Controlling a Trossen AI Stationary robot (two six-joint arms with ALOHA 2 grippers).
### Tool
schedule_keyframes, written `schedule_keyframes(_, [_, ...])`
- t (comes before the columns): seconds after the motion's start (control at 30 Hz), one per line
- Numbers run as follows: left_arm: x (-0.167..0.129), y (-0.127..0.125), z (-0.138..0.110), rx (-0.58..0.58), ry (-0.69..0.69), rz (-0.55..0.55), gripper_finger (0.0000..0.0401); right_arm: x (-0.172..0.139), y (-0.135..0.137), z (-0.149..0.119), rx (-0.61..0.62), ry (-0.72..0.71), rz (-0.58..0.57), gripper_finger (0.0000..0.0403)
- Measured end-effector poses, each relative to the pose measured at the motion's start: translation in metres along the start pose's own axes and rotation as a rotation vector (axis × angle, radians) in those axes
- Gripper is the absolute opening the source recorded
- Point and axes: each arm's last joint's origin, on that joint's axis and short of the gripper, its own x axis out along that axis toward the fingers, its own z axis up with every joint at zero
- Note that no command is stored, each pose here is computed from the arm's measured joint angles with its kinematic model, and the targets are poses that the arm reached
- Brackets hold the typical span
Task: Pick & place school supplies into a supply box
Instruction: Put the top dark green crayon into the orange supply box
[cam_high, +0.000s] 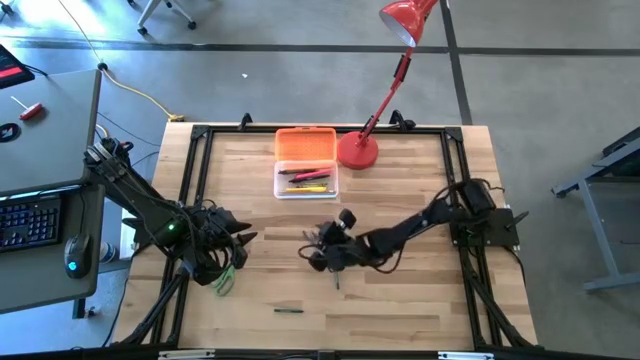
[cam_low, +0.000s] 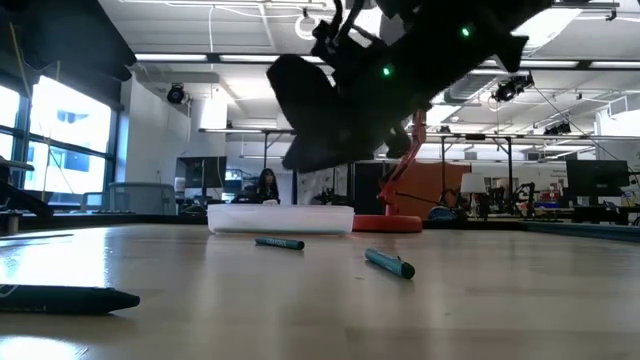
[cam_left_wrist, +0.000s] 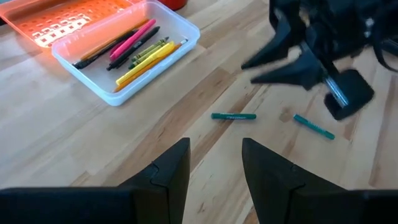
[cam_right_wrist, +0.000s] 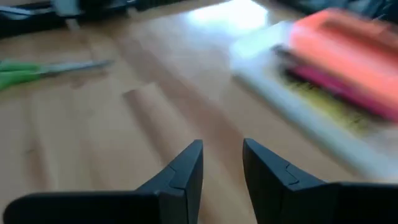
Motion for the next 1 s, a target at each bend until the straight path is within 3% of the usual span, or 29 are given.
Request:
schedule_keyframes(0.33, [0.000, 0.000, 0.000, -0.006, -0.001, -0.001, 0.0177, 0.017, 0.007, -0.038, 0.025, 0.058, 0.112, 0.0093])
schedule_keyframes(1.0, [0.000, 0.000, 0.000, -0.006, -0.001, -0.002, 0.0177, 0.025, 0.002, -0.038, 0.089, 0.101, 0.137, 0.0092])
